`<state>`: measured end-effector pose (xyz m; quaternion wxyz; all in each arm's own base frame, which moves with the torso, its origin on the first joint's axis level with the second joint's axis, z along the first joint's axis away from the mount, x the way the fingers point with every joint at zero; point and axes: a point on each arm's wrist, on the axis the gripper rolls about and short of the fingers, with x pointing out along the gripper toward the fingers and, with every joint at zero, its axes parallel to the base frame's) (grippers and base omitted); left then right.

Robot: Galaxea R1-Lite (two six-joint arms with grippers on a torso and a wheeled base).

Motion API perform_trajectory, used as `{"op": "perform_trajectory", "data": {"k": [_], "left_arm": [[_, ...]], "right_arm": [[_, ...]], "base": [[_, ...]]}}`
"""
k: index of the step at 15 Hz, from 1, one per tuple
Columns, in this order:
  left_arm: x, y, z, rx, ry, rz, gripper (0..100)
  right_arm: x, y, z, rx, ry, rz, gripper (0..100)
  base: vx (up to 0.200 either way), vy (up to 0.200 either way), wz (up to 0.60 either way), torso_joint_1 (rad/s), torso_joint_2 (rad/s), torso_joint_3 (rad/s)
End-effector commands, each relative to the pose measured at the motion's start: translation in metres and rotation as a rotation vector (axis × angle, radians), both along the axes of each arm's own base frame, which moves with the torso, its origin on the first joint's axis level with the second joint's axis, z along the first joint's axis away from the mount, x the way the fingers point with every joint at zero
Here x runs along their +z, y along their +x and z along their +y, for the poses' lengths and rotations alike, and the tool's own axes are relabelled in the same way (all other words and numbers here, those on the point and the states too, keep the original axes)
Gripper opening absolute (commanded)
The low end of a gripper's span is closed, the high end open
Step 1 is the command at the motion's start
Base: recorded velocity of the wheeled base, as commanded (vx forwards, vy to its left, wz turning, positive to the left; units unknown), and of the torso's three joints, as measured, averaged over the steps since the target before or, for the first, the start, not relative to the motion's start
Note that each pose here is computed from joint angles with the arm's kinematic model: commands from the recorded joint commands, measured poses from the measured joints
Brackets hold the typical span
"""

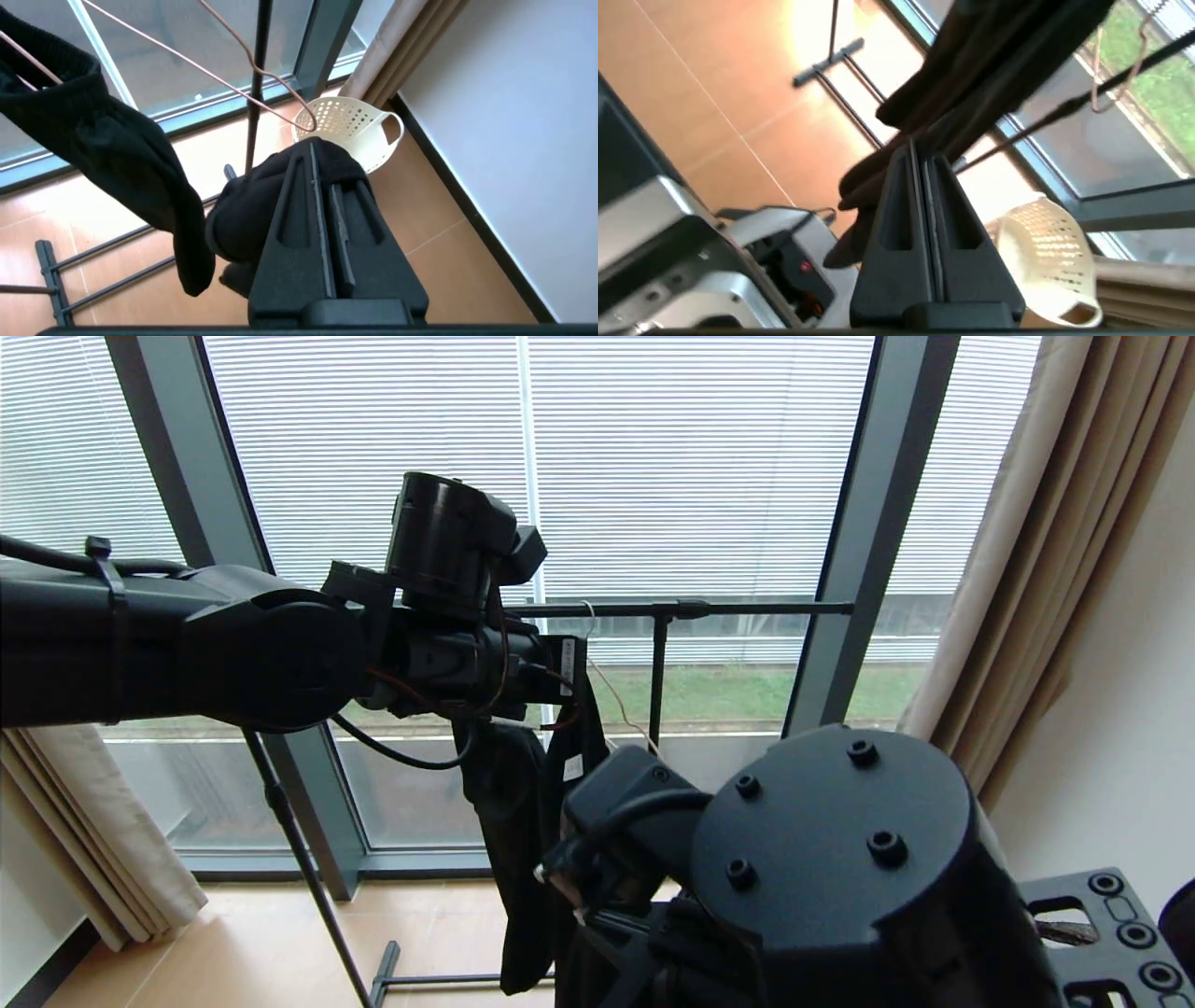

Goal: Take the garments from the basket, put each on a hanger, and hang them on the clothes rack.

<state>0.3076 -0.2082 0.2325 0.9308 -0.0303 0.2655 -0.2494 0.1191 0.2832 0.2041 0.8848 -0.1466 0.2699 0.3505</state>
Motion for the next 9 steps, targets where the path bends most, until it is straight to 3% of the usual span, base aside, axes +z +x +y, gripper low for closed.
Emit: {"op": "perform_trajectory", "data": {"k": [1, 2, 4, 7, 9], "left_arm": [[0.0, -0.001, -0.002, -0.005, -0.002, 0.0, 0], [0.0, -0.002, -0.003, -0.008, -0.002, 0.0, 0], [0.001, -0.003, -0.004, -0.011, -0.003, -0.001, 0], [-0.001, -0.003, -0.004, -0.013, 0.0, 0.002, 0], [-0.001, -0.004, -0.003, -0.01, 0.002, 0.004, 0]], "right_arm": [[0.003, 0.004, 0.018, -0.028, 0.059, 0.028, 0], [0.009, 0.005, 0.021, -0.062, 0.116, 0.051, 0], [0.012, 0.005, 0.022, -0.073, 0.144, 0.061, 0], [0.012, 0.005, 0.019, -0.077, 0.136, 0.059, 0], [0.009, 0.011, 0.006, -0.063, 0.068, 0.02, 0]], "base": [[0.0, 0.0, 0.0, 0.0, 0.0, 0.0], [0.0, 0.0, 0.0, 0.0, 0.0, 0.0], [0.0, 0.0, 0.0, 0.0, 0.0, 0.0], [0.0, 0.0, 0.0, 0.0, 0.0, 0.0], [0.0, 0.0, 0.0, 0.0, 0.0, 0.0]]}}
